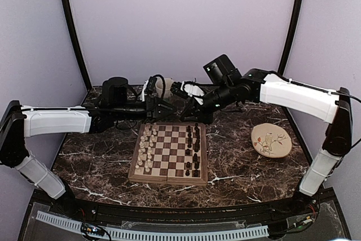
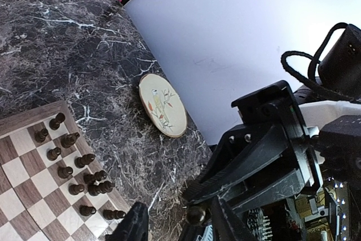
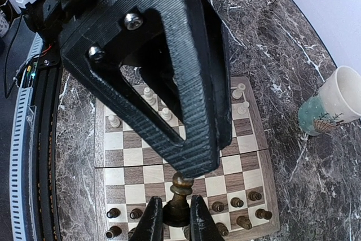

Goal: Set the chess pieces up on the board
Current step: Pass from the right arm to the left

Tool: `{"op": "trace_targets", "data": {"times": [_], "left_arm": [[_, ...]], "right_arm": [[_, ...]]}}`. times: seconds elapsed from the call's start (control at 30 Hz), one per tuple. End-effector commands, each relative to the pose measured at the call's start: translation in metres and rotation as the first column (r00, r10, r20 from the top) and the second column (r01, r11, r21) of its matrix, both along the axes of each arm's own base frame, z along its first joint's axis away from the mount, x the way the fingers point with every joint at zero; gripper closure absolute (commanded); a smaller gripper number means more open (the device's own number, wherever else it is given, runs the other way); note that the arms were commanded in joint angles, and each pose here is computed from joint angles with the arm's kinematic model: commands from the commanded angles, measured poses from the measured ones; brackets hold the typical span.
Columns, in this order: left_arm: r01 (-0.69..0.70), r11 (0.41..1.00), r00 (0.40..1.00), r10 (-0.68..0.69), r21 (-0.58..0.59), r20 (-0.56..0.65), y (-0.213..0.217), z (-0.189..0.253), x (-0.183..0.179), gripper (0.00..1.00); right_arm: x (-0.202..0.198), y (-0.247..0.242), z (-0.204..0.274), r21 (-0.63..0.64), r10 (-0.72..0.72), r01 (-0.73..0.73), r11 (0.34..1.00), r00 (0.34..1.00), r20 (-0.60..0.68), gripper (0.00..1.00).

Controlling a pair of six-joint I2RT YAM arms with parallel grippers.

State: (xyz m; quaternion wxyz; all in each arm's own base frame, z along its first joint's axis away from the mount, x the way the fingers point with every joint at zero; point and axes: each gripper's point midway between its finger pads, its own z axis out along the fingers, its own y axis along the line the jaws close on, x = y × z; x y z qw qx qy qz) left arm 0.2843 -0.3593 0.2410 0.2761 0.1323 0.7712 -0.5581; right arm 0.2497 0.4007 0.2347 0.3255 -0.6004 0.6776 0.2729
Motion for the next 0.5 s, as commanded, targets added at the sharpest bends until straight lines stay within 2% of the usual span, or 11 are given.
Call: {"op": "trace_targets", "data": {"times": [0.0, 0.47], "left_arm": [[0.077, 0.993, 0.996, -0.074, -0.084, 0.039, -0.011, 0.027, -0.011, 0.61], [0.121, 0.991, 0.993, -0.121, -0.061, 0.001, -0.019, 0.012, -0.019, 0.78]], "right_arm": [[0.003, 0.007, 0.010, 0.035, 0.015, -0.015, 0.999, 1.000, 0.007, 0.88], [0.007, 0.008, 0.007, 0.023, 0.003, -0.003, 1.000, 1.000, 0.014, 0.87]]}}
